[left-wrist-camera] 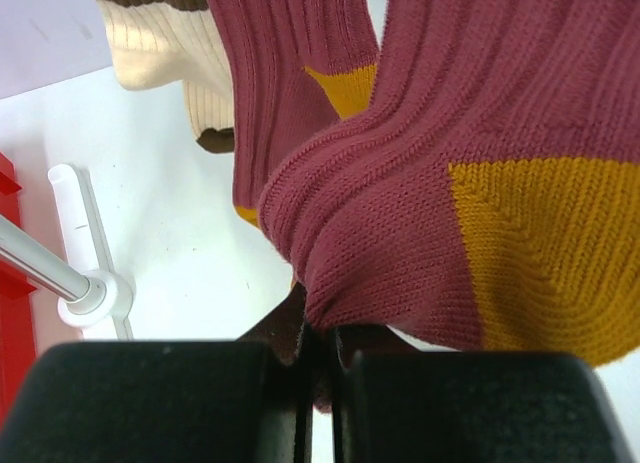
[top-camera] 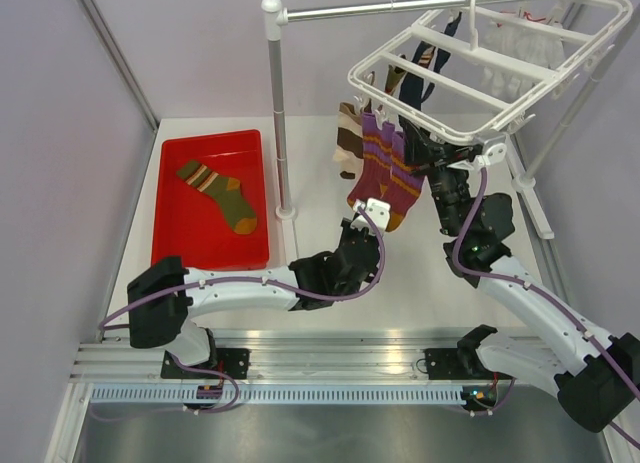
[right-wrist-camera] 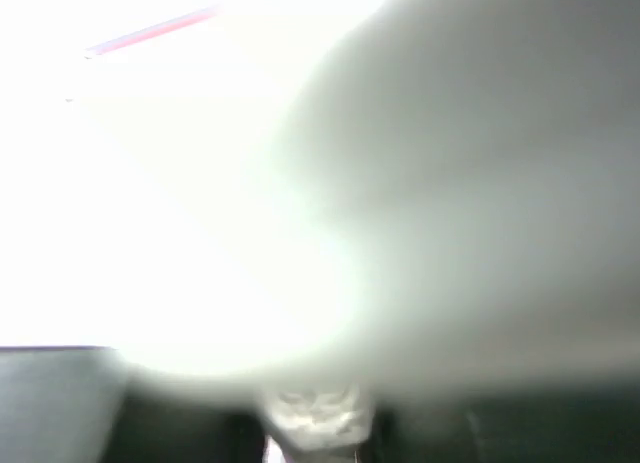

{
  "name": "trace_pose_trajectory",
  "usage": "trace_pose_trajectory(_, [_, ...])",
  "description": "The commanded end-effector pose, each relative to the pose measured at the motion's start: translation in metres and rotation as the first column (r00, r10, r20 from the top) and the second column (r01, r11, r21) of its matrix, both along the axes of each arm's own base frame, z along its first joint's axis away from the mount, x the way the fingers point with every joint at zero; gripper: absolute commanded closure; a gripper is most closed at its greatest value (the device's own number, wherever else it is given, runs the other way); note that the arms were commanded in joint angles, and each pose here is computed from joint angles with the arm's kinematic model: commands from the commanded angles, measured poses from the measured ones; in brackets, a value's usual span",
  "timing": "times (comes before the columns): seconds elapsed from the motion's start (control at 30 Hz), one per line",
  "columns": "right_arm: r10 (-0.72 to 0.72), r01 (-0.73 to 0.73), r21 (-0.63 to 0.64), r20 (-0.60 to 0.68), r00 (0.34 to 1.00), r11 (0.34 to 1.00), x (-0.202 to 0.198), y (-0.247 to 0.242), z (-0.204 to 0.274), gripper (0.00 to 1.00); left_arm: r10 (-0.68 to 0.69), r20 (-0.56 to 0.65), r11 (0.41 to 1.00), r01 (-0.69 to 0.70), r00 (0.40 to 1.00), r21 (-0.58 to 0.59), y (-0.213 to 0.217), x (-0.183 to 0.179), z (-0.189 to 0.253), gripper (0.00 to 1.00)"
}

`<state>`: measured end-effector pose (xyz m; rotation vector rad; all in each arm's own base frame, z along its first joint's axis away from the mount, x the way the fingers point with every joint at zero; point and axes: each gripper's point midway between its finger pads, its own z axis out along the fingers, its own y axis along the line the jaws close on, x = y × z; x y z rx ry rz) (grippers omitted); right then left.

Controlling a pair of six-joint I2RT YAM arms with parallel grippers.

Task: Remove the socks clipped to the hanger

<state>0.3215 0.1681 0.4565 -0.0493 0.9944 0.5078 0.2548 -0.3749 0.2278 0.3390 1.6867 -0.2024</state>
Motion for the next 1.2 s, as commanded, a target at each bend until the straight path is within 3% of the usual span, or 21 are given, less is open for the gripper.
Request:
trace_pose_trajectory(0.0, [-0.006,0.004,0.037,0.058,0.998,0.999,-0.008,-0.006,0.030,0.70,0.009,0.025,0.999,-0.008,1.000,-0.054,-0.001,0.000,0.026,0.98])
trace_pose_trajectory(0.2, [-0.002,0.001,0.038,0.032,0.999,0.999,-0.007,-0.005,0.028,0.99,0.026,0.031,0.998,-0.024,0.999,-0.062,0.007,-0.001,0.031,0.98])
trace_pose_trajectory(0.43, [-0.005,0.005,0.030,0.012,1.000,1.000,-0.006,-0.006,0.025,0.99,0.073,0.018,0.990,-0.070,0.997,-0.126,0.035,-0.006,0.051,0.98])
trace_pose_trajectory(0.67, [-0.003,0.003,0.022,-0.012,1.000,1.000,-0.005,-0.005,0.018,0.99,0.222,-0.006,0.953,-0.219,0.975,-0.210,0.111,0.013,0.079,0.98])
trace_pose_trajectory(0.9, [-0.018,0.018,0.003,-0.029,0.999,1.000,-0.004,-0.007,0.013,0.99,0.433,-0.095,0.836,-0.438,0.897,-0.330,0.239,0.054,0.084,0.98])
trace_pose_trajectory(1.07, [-0.020,0.020,-0.008,-0.041,0.999,1.000,-0.001,-0.006,0.009,0.99,0.525,-0.122,0.768,-0.531,0.842,-0.358,0.293,0.077,0.086,0.98])
trace_pose_trajectory(1.13, [-0.018,0.018,-0.010,-0.045,0.999,1.000,-0.001,-0.005,0.008,0.99,0.593,-0.159,0.713,-0.606,0.789,-0.352,0.327,0.093,0.079,0.98])
trace_pose_trajectory(1.17, [-0.016,0.015,-0.012,-0.045,0.999,1.000,-0.002,-0.005,0.008,0.99,0.572,-0.192,0.705,-0.598,0.797,-0.381,0.329,0.100,0.076,0.98])
